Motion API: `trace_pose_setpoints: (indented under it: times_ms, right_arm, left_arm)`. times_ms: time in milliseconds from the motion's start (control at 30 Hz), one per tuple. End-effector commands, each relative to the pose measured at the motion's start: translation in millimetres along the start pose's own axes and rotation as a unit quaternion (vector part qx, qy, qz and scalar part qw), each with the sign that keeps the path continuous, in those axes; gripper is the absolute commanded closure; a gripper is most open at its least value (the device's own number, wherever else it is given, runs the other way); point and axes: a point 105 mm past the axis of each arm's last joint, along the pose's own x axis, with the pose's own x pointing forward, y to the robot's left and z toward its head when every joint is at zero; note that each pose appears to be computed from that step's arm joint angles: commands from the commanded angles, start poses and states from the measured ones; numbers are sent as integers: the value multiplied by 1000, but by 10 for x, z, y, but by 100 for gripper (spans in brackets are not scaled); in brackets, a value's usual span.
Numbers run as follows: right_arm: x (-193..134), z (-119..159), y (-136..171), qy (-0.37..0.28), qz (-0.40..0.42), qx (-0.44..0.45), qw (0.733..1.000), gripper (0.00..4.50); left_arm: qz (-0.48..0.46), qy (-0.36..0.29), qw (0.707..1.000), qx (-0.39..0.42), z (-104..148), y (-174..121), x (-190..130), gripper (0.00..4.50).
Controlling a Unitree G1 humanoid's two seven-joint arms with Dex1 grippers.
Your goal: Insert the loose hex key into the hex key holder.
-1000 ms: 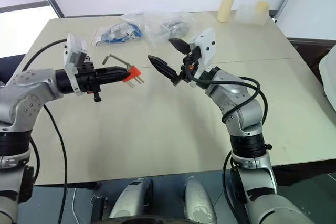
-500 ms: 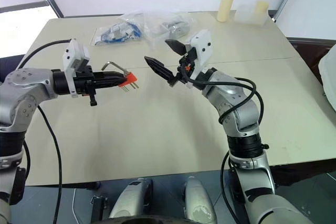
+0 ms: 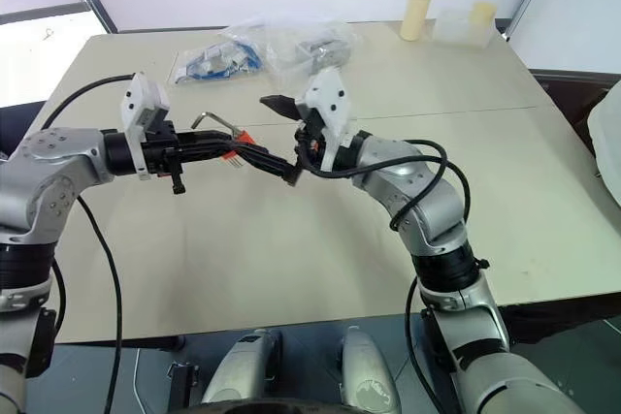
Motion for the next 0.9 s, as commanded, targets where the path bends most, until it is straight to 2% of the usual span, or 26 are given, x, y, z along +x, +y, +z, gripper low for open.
trace_pose_setpoints:
  times_ms: [33,300,367,467,600,633,667,900]
  right_arm:
    - [127,70,-15,-5,2,-28,1000,4]
    - [290,-45,-92,21,-4,-54,998,4]
    - [314,-33,-114,17,-8,-55,998,55]
    - [342,-9,-125,11,-10,-57,998,168]
    - [379,16,-132,6,-11,-61,998,368]
    - [385,22,-132,4,-11,-62,998,431]
    - [389,28,-133,3,-11,-63,998,446]
    - [337,21,-146,8,-13,-66,998,446]
  left_arm:
    - [7,-21,999,24,150,17,-34,405]
    - [9,-22,999,27,158,5,-32,405]
    - [12,-21,999,28,149,6,-44,405]
    - [14,-21,999,27,146,5,-48,405]
    - [15,-22,999,26,148,4,-48,405]
    - [15,-23,999,26,148,3,-48,405]
    - [15,-23,999,25,148,4,-48,405]
    - [18,-25,999,25,142,5,-52,405]
